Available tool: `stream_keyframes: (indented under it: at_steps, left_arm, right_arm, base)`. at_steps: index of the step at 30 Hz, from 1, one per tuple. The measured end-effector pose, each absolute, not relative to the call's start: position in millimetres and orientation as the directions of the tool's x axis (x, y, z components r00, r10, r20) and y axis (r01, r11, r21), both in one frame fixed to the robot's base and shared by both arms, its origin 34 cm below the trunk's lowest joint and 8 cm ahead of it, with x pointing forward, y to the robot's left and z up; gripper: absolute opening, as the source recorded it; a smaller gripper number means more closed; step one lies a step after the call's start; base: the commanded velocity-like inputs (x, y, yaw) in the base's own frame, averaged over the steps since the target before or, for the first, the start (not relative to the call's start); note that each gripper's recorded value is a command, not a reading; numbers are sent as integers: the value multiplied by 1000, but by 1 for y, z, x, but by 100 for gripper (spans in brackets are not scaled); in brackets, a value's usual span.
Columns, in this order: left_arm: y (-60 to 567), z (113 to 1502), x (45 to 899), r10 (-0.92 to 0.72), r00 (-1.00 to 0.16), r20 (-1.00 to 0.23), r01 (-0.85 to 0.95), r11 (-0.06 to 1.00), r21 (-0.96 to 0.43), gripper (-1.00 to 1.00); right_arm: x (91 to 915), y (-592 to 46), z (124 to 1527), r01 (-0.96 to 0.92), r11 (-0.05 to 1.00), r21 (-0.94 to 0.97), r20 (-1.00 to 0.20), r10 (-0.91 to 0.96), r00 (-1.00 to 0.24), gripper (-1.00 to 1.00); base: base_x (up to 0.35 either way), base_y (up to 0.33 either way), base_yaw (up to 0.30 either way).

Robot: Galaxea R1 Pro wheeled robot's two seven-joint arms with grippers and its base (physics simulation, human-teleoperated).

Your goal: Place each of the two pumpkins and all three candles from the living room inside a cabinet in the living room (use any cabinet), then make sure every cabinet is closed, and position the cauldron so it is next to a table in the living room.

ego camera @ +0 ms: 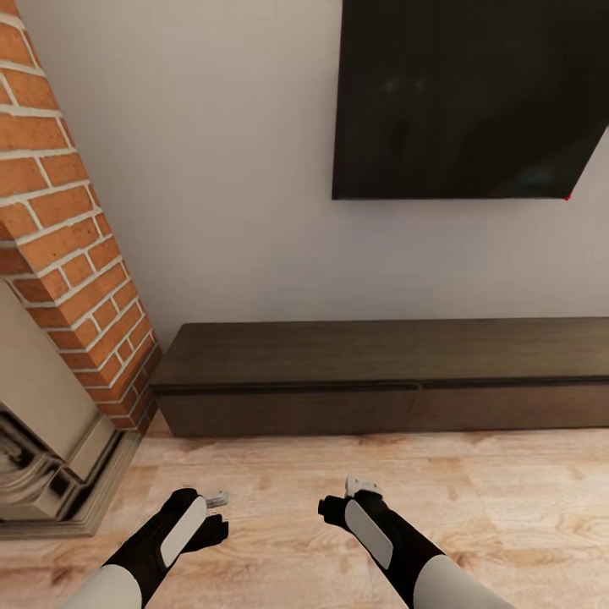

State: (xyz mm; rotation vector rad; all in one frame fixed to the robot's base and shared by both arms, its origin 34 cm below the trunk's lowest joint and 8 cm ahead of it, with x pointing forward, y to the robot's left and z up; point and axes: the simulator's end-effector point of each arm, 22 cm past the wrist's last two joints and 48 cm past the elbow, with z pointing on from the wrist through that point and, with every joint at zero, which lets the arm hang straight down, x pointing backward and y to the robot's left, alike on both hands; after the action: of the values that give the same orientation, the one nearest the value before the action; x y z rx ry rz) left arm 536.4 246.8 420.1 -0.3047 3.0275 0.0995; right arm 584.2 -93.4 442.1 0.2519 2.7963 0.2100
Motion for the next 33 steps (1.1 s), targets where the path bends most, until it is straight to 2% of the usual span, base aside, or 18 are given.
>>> stream_keyframes:
  at_steps: [33]
  left_arm:
    - [266, 457, 516, -248, -963, -101, -259, 959, 118, 100]
  right_arm:
    - [577, -114, 487, 188, 974, 125, -287, 217, -933, 100]
  base:
    - [0, 0, 0]
